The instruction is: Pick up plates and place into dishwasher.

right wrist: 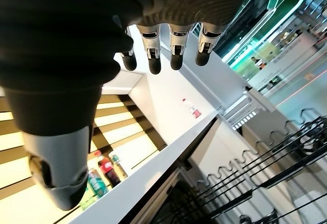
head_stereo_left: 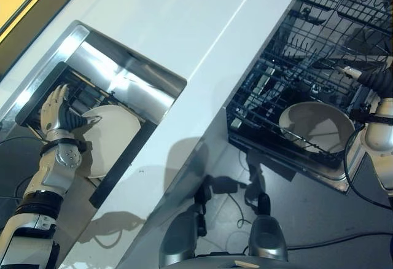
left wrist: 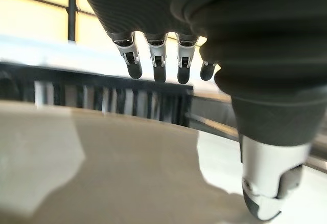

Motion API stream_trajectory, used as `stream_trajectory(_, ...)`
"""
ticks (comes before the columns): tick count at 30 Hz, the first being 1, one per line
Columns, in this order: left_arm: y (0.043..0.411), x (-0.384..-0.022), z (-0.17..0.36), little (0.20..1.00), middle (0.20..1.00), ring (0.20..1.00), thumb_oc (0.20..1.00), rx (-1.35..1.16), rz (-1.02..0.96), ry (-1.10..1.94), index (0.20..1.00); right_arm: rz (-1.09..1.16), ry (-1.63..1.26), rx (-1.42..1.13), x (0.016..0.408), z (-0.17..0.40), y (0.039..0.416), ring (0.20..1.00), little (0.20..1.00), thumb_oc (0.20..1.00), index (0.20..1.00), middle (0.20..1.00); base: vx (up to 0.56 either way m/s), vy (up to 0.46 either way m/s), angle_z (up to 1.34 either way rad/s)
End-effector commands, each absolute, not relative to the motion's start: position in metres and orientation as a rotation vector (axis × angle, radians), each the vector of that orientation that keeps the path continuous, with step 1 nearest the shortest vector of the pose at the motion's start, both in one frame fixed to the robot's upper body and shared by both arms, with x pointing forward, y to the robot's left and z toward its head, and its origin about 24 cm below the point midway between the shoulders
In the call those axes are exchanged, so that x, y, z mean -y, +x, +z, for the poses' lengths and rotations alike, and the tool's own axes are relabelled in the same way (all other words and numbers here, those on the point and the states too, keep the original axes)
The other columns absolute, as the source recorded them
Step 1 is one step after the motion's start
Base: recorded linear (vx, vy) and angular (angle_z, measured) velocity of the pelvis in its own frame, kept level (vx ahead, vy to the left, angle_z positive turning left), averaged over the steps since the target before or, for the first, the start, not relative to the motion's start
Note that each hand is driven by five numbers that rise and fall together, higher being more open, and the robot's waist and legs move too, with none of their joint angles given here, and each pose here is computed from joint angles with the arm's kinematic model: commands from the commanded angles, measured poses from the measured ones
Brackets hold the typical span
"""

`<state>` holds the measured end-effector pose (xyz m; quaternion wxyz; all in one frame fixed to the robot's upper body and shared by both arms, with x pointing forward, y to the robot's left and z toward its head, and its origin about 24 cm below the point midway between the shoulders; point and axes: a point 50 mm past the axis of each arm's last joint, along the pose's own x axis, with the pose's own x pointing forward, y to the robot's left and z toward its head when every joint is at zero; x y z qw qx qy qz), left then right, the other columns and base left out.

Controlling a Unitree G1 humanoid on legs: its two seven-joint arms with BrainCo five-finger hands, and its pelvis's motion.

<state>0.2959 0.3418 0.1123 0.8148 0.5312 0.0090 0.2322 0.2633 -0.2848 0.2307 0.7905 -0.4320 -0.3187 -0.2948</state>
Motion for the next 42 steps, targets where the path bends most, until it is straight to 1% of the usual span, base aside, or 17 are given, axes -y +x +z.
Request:
stream_trajectory(1,0.295,-0.356,0.106,1.0,1.0,1.0,1.0,-0.197,0.418,1.14,1.0,-0.639,-0.935,0.846,0.27,0.265,0.26,1.0,1.0,1.0,1.0,1.0,-0.01,0.035,-0.02)
stream_trajectory(6,0.289,-0.365,0.075,1.0,1.0,1.0,1.0,-0.426,0.335,1.033,1.0,-0.629,-0.938,0.859,0.265,0.274,0.262,1.0,1.0,1.0,1.0,1.0,0.0,0.004,-0.01)
stream_trajectory(13,0.281,-0.38,0.061,1.0,1.0,1.0,1.0,-0.624,0.28,0.964,1.0,-0.627,-0.929,0.875,0.261,0.278,0.262,1.0,1.0,1.0,1.0,1.0,-0.01,-0.005,0.0)
stream_trajectory(16,0.276,-0.382,0.052,1.0,1.0,1.0,1.0,-0.738,0.205,0.944,1.0,-0.624,-0.93,0.887,0.26,0.281,0.261,1.0,1.0,1.0,1.0,1.0,-0.01,0.006,0.0)
stream_trajectory(19,0.272,-0.379,0.044,1.0,1.0,1.0,1.0,-0.803,0.089,0.899,1.0,-0.623,-0.933,0.89,0.26,0.283,0.261,1.0,1.0,1.0,1.0,1.0,-0.01,0.01,0.0)
stream_trajectory(22,0.271,-0.373,0.041,1.0,1.0,1.0,1.0,-0.8,0.005,0.826,1.0,-0.618,-0.943,0.886,0.26,0.285,0.262,1.0,1.0,1.0,1.0,1.0,0.0,0.04,0.01)
stream_trajectory(27,0.27,-0.365,0.043,1.0,1.0,1.0,1.0,-0.757,-0.077,0.7,1.0,-0.6,-0.964,0.873,0.264,0.282,0.26,1.0,1.0,1.0,1.0,1.0,0.04,0.055,0.01)
stream_trajectory(30,0.271,-0.355,0.041,1.0,1.0,1.0,1.0,-0.699,-0.137,0.553,1.0,-0.595,-0.973,0.857,0.265,0.28,0.26,1.0,1.0,1.0,1.0,1.0,0.05,0.026,0.03)
stream_trajectory(34,0.272,-0.337,0.045,1.0,1.0,1.0,1.0,-0.603,-0.275,0.339,1.0,-0.588,-0.985,0.838,0.269,0.275,0.259,1.0,1.0,1.0,1.0,1.0,0.05,0.023,0.01)
stream_trajectory(39,0.266,-0.322,0.046,1.0,1.0,1.0,1.0,-0.567,-0.442,0.294,1.0,-0.576,-0.998,0.817,0.272,0.267,0.259,1.0,1.0,1.0,1.0,1.0,0.06,0.016,0.04)
stream_trajectory(42,0.261,-0.324,0.049,1.0,1.0,1.0,1.0,-0.566,-0.473,0.311,1.0,-0.57,-1.003,0.802,0.274,0.263,0.258,1.0,1.0,1.0,1.0,1.0,0.06,0.004,0.01)
